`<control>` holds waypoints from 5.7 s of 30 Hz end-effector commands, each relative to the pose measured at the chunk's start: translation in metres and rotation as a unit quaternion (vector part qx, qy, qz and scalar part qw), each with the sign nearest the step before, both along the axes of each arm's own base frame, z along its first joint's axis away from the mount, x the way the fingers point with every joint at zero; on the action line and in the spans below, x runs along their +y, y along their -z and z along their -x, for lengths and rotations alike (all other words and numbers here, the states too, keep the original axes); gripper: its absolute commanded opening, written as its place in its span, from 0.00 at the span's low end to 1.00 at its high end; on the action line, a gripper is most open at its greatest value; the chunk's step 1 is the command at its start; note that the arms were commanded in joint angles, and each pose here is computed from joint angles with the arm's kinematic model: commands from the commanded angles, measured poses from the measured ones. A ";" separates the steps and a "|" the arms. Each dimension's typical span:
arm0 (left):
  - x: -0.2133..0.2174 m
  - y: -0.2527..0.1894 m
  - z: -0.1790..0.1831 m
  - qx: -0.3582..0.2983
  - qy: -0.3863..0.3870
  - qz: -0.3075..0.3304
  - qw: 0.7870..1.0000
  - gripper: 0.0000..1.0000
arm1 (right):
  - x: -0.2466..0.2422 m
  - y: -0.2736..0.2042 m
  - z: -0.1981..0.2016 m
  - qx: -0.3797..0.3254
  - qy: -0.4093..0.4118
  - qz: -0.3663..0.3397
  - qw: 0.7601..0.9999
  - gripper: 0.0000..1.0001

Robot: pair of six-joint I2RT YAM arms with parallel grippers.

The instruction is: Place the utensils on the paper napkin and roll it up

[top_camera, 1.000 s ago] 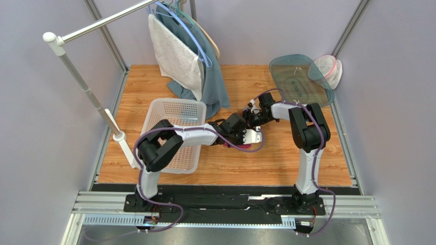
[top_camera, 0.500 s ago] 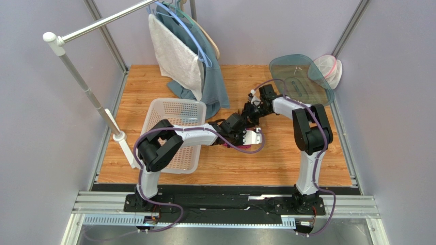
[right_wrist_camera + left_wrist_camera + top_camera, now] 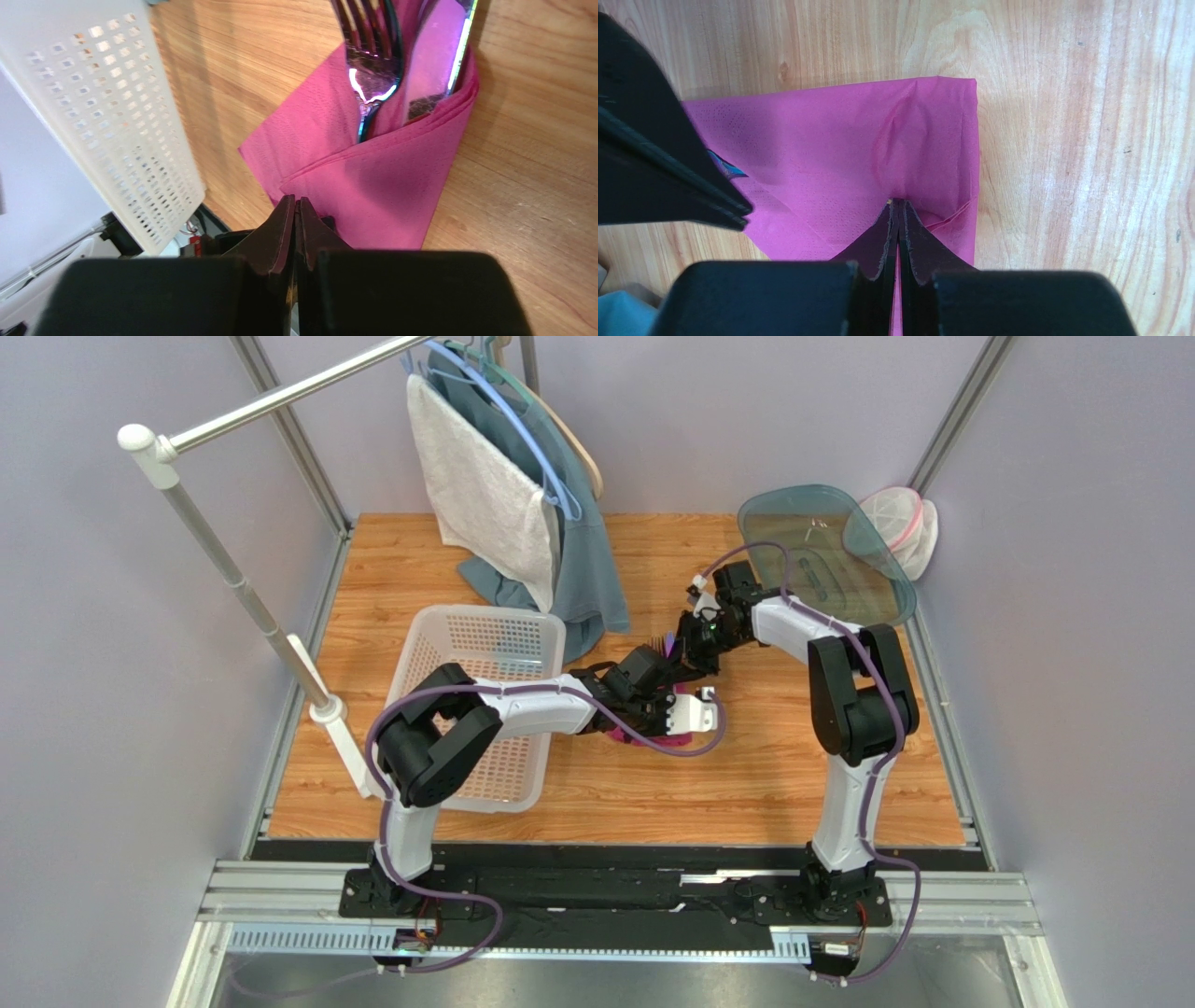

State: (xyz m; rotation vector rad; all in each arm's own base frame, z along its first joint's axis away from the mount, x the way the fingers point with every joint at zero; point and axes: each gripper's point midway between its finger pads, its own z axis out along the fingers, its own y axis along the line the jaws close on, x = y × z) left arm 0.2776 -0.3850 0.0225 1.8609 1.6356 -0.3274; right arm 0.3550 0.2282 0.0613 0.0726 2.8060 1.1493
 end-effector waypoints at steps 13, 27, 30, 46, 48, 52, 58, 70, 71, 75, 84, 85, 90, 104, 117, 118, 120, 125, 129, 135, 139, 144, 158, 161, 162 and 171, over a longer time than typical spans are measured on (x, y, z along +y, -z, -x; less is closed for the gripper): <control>0.019 -0.005 0.010 0.090 -0.069 0.020 0.993 0.08 | -0.020 0.081 0.015 0.020 -0.012 0.096 0.995 0.00; 0.025 -0.093 0.007 0.207 -0.223 0.182 0.935 0.26 | -0.084 0.094 0.043 0.042 0.005 0.165 0.985 0.00; 0.003 -0.099 0.003 0.254 -0.236 0.194 0.918 0.26 | -0.102 0.099 0.046 0.064 0.037 0.175 0.982 0.00; -0.048 -0.077 -0.004 0.347 -0.318 0.140 0.871 0.26 | -0.108 0.090 0.016 0.082 0.109 0.182 0.974 0.00; -0.055 -0.072 -0.002 0.342 -0.314 0.135 0.875 0.26 | -0.106 0.090 0.017 0.085 0.108 0.178 0.974 0.00; -0.056 -0.050 -0.001 0.346 -0.340 0.114 0.867 0.23 | -0.101 0.086 0.017 0.083 0.107 0.162 0.977 0.00; -0.031 0.008 -0.007 0.366 -0.398 0.065 0.839 0.15 | -0.088 0.074 0.011 0.070 0.102 0.123 0.985 0.00; 0.029 0.045 0.015 0.388 -0.433 0.003 0.813 0.00 | -0.061 0.019 -0.020 -0.016 0.068 0.038 0.997 0.31; 0.029 0.044 0.014 0.386 -0.435 0.005 0.813 0.00 | -0.063 0.013 -0.022 -0.029 0.061 0.040 0.997 0.32; 0.027 0.041 0.010 0.386 -0.444 0.006 0.809 0.00 | -0.066 -0.009 -0.016 -0.048 0.047 0.050 0.996 0.32; 0.029 0.041 0.009 0.381 -0.449 0.005 0.808 0.00 | -0.054 0.010 0.013 -0.025 0.009 0.082 0.996 0.23; 0.030 0.042 0.009 0.381 -0.450 0.003 0.808 0.00 | -0.054 0.012 0.016 -0.024 0.006 0.088 0.996 0.22; 0.030 0.040 0.008 0.378 -0.449 0.007 0.809 0.00 | -0.059 0.029 0.024 -0.016 -0.006 0.130 0.991 0.19; 0.039 0.012 0.006 0.361 -0.453 0.061 0.813 0.01 | -0.024 0.084 0.035 0.019 -0.110 0.195 0.974 0.10; 0.026 -0.032 -0.006 0.360 -0.409 0.162 0.823 0.17 | -0.003 0.081 0.049 -0.018 -0.206 0.108 0.972 0.05; 0.025 -0.032 -0.008 0.360 -0.407 0.164 0.823 0.17 | -0.004 0.081 0.049 -0.017 -0.206 0.109 0.972 0.05; 0.021 -0.027 -0.011 0.362 -0.405 0.160 0.824 0.17 | -0.006 0.083 0.052 -0.014 -0.206 0.113 0.972 0.05; 0.023 -0.007 -0.006 0.370 -0.416 0.120 0.822 0.16 | -0.012 0.085 0.047 -0.013 -0.191 0.122 0.974 0.05; 0.037 0.019 0.006 0.381 -0.438 0.075 0.811 0.06 | -0.013 0.076 0.033 -0.022 -0.171 0.118 0.978 0.06; 0.041 0.028 0.010 0.387 -0.446 0.062 0.804 0.00 | -0.004 0.024 0.017 -0.041 -0.144 0.071 0.986 0.22; 0.035 0.025 0.005 0.389 -0.445 0.069 0.804 0.00 | -0.003 0.005 0.020 -0.042 -0.123 0.064 0.989 0.23; 0.035 0.025 0.004 0.388 -0.446 0.069 0.803 0.00 | -0.008 0.009 0.020 -0.034 -0.107 0.080 0.990 0.17; 0.025 -0.008 -0.002 0.377 -0.414 0.123 0.819 0.04 | -0.027 0.076 0.018 -0.003 -0.108 0.152 0.982 0.10; 0.019 -0.023 -0.002 0.373 -0.395 0.143 0.827 0.05 | -0.030 0.083 0.021 0.003 -0.109 0.163 0.981 0.09; 0.019 -0.024 -0.001 0.372 -0.392 0.141 0.829 0.05 | -0.032 0.083 0.021 0.003 -0.108 0.165 0.980 0.08; -0.006 -0.054 0.005 0.374 -0.344 0.186 0.841 0.08 | -0.037 0.081 0.022 -0.002 -0.111 0.175 0.978 0.08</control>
